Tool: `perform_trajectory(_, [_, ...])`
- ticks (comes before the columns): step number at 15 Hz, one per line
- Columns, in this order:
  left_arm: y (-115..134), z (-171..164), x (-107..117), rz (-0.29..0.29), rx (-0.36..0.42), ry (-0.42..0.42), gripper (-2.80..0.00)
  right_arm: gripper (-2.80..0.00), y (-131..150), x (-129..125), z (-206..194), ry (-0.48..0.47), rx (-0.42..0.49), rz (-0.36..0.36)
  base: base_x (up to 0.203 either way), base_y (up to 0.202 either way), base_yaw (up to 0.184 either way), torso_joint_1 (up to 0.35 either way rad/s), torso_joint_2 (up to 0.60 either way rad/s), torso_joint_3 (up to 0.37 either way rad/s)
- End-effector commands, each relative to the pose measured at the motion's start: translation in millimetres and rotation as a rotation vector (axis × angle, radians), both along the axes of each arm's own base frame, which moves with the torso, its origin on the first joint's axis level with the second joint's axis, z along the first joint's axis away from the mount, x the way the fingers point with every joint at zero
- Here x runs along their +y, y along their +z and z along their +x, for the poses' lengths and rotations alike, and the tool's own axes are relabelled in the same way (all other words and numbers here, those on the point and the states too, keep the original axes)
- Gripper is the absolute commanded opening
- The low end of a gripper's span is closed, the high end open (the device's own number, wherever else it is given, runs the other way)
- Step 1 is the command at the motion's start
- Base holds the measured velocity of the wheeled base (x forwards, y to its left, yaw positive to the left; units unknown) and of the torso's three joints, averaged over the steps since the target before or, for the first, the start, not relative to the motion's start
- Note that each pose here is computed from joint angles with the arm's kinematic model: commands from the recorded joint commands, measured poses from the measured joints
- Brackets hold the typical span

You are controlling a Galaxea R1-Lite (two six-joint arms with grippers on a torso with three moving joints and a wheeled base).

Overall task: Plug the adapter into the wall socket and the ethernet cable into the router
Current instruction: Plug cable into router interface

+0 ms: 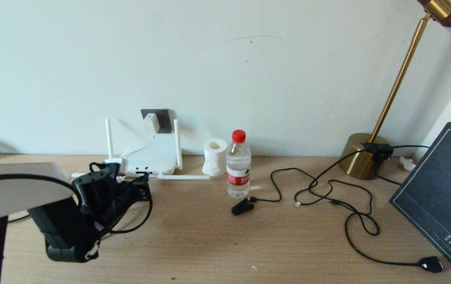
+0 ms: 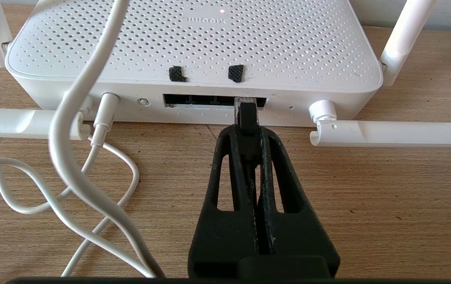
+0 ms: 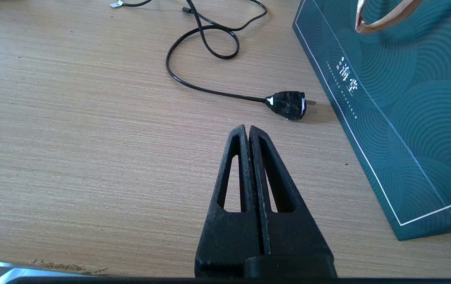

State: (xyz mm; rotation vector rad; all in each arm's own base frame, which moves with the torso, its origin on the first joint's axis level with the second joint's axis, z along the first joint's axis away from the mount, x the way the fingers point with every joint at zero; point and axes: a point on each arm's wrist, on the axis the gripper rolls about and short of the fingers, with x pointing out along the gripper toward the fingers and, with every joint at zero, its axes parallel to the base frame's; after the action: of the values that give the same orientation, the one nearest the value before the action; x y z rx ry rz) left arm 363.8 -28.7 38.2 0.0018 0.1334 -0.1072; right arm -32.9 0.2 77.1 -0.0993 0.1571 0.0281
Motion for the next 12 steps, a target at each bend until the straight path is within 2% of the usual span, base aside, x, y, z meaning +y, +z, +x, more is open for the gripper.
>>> perform_trajectory(1, [-0.9, -2.2, 0.2, 0.000, 0.005, 0.000, -2.80, -2.80, -0.1, 0.0, 0.1, 0.001, 0.003, -0.001, 0.000, 0.000, 0.000, 0.000, 0.00, 0.000])
perform_trajectory(12, [0.6, -4.2, 0.4, 0.000, 0.003, 0.002, -2.80, -2.80, -0.1, 0.0, 0.1, 0.001, 0.003, -0.001, 0.000, 0.000, 0.000, 0.000, 0.00, 0.000])
